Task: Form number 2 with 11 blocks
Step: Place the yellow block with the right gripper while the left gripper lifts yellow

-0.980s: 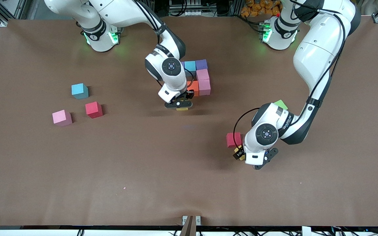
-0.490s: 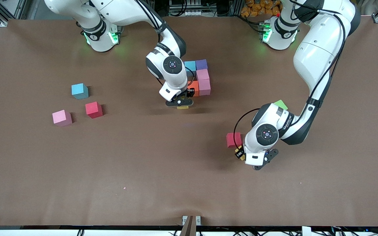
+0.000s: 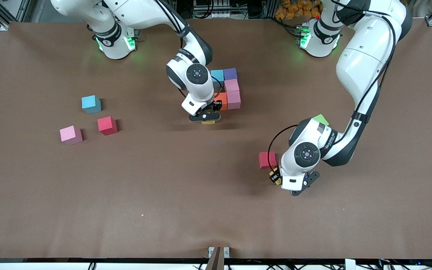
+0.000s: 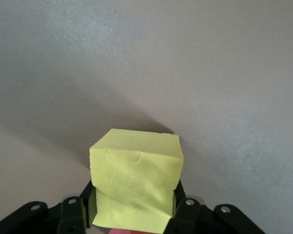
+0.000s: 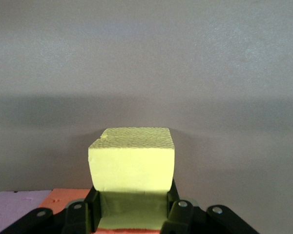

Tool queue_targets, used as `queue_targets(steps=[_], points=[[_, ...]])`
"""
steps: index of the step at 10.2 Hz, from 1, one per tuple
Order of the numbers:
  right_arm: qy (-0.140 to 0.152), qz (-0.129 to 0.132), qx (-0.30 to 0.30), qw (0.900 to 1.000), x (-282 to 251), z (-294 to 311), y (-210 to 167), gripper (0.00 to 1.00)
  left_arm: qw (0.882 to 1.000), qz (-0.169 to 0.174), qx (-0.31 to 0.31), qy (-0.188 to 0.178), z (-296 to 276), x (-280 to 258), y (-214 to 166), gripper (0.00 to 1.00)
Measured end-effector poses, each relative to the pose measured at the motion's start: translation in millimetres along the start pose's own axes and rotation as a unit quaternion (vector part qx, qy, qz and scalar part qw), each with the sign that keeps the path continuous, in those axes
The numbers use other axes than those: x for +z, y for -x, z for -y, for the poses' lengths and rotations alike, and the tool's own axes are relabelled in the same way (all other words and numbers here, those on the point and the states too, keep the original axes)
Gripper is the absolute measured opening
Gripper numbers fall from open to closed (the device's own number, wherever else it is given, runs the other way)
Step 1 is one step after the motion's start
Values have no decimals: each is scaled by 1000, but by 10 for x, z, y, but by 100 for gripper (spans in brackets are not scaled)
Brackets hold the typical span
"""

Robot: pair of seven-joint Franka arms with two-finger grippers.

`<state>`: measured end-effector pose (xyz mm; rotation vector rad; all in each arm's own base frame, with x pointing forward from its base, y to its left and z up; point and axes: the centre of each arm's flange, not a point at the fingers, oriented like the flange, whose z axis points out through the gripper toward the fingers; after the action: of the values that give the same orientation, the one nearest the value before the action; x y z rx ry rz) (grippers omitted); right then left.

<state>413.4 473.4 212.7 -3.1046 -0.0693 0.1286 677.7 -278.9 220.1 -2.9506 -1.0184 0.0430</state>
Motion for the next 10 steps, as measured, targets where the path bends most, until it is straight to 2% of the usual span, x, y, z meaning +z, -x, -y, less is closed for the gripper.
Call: queue_targets(steps=[2,3,5,7,10], points=[[2,2,0,1000,11,-10,8,59,1000,-4,-1,5,-12,-83,-22,60],[4,4,1,1000,26,-24,12,70,1000,-7,-1,7,-16,-129,-28,60],[6,4,4,1000,20,-47,-10,99,1000,-11,-1,12,-24,-221,-41,60],[9,4,11,1000,-99,-67,-77,100,1000,-17,0,17,-30,-323,-50,60],[8,5,33,999,-521,-147,-383,100,999,-24,9,23,-37,-458,-58,60]])
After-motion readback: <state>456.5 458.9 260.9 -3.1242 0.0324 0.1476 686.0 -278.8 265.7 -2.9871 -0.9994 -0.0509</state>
